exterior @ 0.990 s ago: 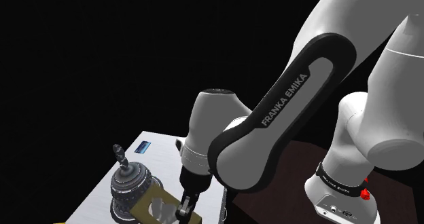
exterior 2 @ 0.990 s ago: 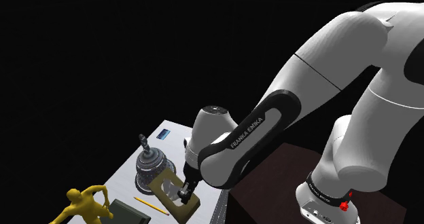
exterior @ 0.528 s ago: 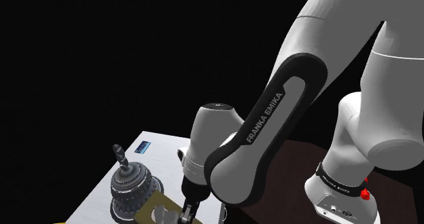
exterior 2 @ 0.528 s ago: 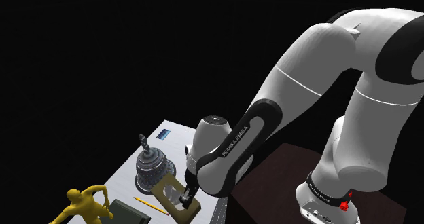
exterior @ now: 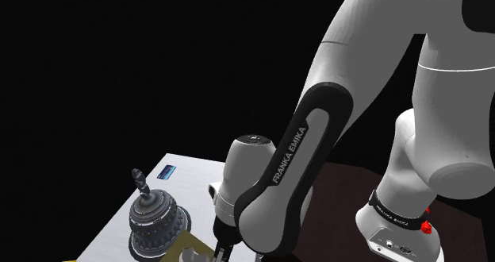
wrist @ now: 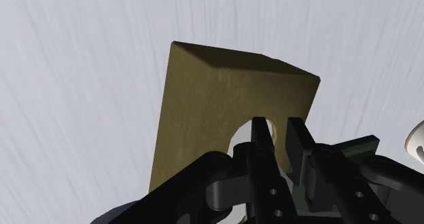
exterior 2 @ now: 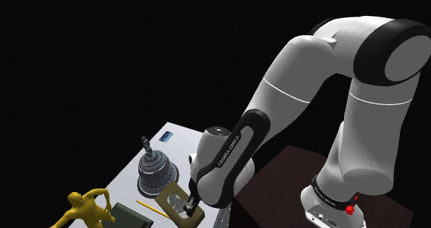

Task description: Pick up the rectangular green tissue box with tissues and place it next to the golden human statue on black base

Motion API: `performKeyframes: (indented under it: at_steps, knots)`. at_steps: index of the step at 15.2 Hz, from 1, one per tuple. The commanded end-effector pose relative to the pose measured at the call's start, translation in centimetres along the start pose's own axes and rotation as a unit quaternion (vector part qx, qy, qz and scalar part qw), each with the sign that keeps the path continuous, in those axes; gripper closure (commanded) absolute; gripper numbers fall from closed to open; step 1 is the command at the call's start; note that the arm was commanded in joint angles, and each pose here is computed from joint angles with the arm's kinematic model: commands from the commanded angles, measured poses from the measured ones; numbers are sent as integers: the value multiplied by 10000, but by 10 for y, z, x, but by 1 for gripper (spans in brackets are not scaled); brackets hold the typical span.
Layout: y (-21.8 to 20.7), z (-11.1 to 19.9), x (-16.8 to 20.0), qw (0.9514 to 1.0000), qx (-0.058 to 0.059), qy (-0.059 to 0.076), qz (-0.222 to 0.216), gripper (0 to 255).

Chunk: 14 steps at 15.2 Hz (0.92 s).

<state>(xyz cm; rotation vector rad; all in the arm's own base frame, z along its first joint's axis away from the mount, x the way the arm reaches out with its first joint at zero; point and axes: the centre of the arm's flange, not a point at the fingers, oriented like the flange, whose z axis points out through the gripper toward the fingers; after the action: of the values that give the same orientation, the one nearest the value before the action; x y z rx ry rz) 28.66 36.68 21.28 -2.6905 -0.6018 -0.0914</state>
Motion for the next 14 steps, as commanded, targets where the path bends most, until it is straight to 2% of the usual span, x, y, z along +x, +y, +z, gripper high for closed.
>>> performKeyframes:
  at_steps: [1, 6, 7, 12, 14]
  knots:
    - [0, 1, 0, 10000, 0, 2, -1, 255]
    - [0, 1, 0, 10000, 0, 2, -1, 255]
    - [0, 1, 0, 10000, 0, 2, -1, 0]
    - [0, 1, 0, 10000, 0, 2, -1, 0]
    - [0, -25, 0, 10000, 0, 2, -1, 0]
